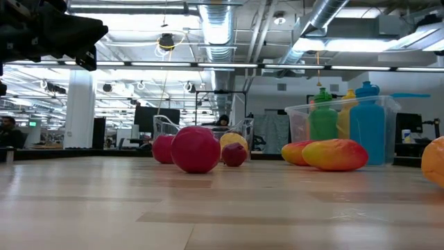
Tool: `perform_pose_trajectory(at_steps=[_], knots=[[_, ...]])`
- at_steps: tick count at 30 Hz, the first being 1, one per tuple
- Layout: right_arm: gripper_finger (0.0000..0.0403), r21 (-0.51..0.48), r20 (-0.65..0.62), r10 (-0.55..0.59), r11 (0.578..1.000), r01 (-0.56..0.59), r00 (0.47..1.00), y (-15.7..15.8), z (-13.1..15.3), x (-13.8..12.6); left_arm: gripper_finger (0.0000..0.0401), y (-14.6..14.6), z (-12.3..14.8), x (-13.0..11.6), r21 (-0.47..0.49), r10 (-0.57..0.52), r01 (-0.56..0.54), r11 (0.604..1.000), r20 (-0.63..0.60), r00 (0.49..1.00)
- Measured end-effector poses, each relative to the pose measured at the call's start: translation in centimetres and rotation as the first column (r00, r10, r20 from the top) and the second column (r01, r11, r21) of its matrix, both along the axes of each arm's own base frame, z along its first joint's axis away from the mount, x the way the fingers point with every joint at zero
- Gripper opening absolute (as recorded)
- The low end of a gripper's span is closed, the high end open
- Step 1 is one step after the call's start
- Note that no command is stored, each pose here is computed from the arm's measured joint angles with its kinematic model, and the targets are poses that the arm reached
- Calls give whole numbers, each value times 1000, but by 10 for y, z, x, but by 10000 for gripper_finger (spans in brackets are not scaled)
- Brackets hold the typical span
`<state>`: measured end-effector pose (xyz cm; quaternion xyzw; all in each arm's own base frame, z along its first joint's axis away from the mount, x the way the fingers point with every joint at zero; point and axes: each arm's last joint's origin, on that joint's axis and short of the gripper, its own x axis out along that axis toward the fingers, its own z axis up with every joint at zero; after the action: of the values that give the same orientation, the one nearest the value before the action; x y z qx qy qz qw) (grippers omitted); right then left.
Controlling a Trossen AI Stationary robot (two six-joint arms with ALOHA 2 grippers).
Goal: Pick & Place Food Item
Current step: Put the yellow starfruit into the transparent bin
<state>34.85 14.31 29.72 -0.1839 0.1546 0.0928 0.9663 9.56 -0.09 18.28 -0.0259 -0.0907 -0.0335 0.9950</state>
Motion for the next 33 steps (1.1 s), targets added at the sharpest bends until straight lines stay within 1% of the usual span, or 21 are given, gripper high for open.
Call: perform_pose_trajectory(at_steps=[3, 7, 9, 11, 14, 16, 19, 20, 23, 25, 27, 28, 30, 32, 33], knots=[[11, 79, 121, 7, 997, -16, 993, -36, -13, 11, 53, 0, 0, 0, 0, 0, 0, 1000, 0, 1000], [11, 119, 239, -64, 992, 36, 969, -87, -19, 19, 53, 0, 0, 0, 0, 0, 0, 1000, 3, 1000], [11, 130, 273, -105, 989, 72, 956, -116, -18, 23, 53, 0, 1, 0, 0, 0, 0, 1000, 6, 1000], [11, 154, 279, -128, 984, 87, 952, -145, -19, 24, 53, 0, 0, 0, 0, 0, 0, 1000, 5, 1000], [11, 211, 338, -124, 976, 53, 933, -188, -20, 28, 53, 0, 0, 0, 0, 0, 0, 1000, 5, 1000], [11, 263, 355, -136, 964, 41, 925, -214, -28, 29, 53, 0, 0, 0, 0, 0, 0, 1000, 5, 1000], [11, 328, 425, -205, 943, 62, 882, -248, -40, 37, 53, 0, 1, 0, 0, 0, 0, 1000, 6, 1000], [11, 357, 427, -232, 931, 73, 874, -258, -47, 39, 53, 0, 1, 0, 0, 0, 0, 1000, 6, 1000], [11, 438, 374, -310, 890, 128, 874, -287, -69, 51, 53, 0, 1, 0, 0, 0, 0, 1000, 7, 1000], [11, 526, 309, -359, 836, 156, 881, -302, -77, 59, 53, 0, 1, 0, 0, 0, 0, 1000, 6, 1000], [11, 579, 235, -392, 791, 196, 889, -315, -77, 67, 53, 0, 1, 0, 0, 0, 0, 1000, 7, 1000], [11, 587, 182, -401, 777, 228, 898, -321, -77, 70, 53, 0, 1, 0, 0, 0, 0, 1000, 7, 1000], [11, 565, 68, -420, 764, 312, 905, -328, -79, 80, 53, 0, 1, 0, 0, 0, 0, 1000, 7, 1000], [11, 514, -59, -428, 762, 395, 902, -332, -80, 89, 53, 0, 1, 0, 0, 0, 0, 1000, 7, 1000], [11, 481, -113, -419, 770, 418, 901, -333, -76, 94, 53, 0, 1, 0, 0, 0, 0, 1000, 7, 1000]])
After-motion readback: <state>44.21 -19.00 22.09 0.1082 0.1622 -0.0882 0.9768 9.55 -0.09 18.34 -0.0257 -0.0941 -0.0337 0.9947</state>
